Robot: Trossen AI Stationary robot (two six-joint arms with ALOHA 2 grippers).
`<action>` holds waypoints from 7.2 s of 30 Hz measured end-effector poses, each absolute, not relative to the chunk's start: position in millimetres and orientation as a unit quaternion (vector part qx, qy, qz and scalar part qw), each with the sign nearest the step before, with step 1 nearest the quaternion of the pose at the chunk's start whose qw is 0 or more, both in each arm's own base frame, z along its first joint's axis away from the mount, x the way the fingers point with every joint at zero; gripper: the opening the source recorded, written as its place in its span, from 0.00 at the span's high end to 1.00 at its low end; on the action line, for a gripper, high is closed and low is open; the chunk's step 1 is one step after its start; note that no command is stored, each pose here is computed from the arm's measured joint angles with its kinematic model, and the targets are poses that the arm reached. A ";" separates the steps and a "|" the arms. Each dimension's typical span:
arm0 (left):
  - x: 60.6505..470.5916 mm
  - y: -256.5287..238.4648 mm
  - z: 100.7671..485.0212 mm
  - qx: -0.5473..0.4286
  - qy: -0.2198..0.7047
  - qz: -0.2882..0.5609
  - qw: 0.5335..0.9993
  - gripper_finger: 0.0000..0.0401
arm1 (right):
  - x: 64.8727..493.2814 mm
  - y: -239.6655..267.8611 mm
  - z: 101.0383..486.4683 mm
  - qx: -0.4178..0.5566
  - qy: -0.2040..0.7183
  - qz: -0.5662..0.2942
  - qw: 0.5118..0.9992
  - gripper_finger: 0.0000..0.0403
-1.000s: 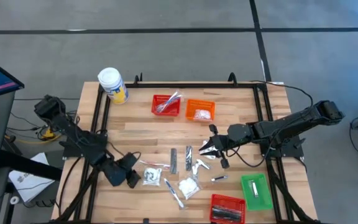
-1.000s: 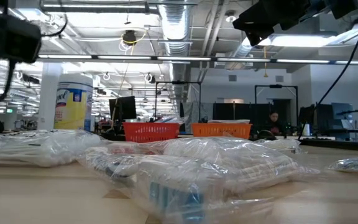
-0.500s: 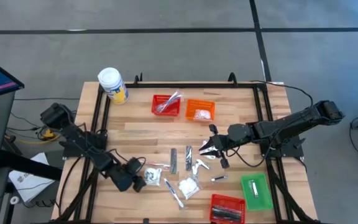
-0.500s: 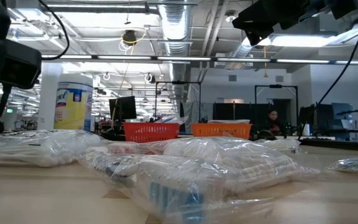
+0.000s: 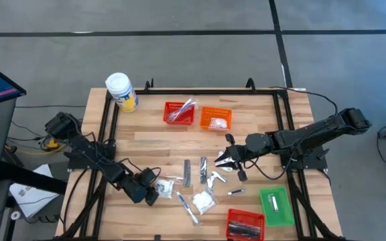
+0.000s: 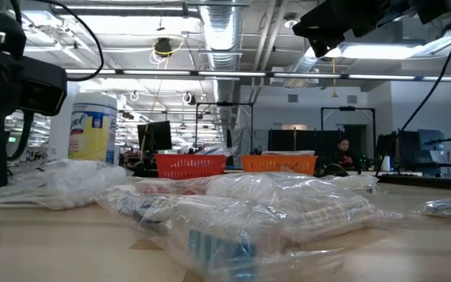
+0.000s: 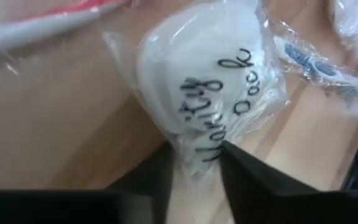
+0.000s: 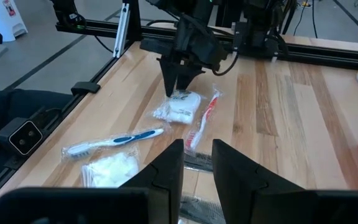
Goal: Pick & Place Travel size toiletries
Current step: Put the white cotton pack into the orange bin
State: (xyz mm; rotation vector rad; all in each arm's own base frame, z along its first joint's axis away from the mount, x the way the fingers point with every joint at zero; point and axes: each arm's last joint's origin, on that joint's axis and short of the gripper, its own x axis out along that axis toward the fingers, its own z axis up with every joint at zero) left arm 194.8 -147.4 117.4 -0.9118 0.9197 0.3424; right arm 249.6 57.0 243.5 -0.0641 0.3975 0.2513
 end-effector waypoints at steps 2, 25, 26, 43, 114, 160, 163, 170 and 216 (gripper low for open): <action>195.2 -146.8 117.1 -0.411 0.425 0.156 0.792 0.84 | 249.6 57.0 243.6 -0.032 0.197 0.124 0.972 0.81; 201.8 -134.8 175.5 -0.234 0.307 0.069 0.920 1.00 | 297.0 60.3 215.5 0.005 0.173 0.107 0.979 0.81; 203.2 -134.6 179.0 -0.208 0.287 0.083 0.931 1.00 | 301.6 57.8 214.6 0.013 0.167 0.100 0.981 0.81; 231.9 -122.7 224.3 0.013 0.144 0.220 0.965 1.00 | 320.9 37.8 217.9 0.067 0.070 0.064 0.993 0.81; 248.5 -116.5 205.3 0.056 0.163 0.241 0.955 0.91 | 341.0 29.5 214.2 0.058 0.087 0.014 0.994 0.97; 251.7 -106.6 304.4 0.056 -0.206 -0.015 0.977 0.64 | 298.1 82.6 322.4 -0.095 -0.361 0.057 0.926 1.00; 251.6 -107.1 304.1 0.055 -0.204 -0.019 0.977 0.64 | 303.2 89.5 318.7 -0.104 -0.354 0.065 0.927 1.00; 254.0 -108.9 297.0 0.033 -0.166 -0.029 0.985 0.64 | 317.3 97.8 318.4 -0.110 -0.327 0.075 0.936 0.99; 245.2 -117.1 305.8 0.069 -0.205 -0.083 0.973 0.43 | 360.5 129.1 285.7 -0.104 -0.315 0.052 0.942 0.99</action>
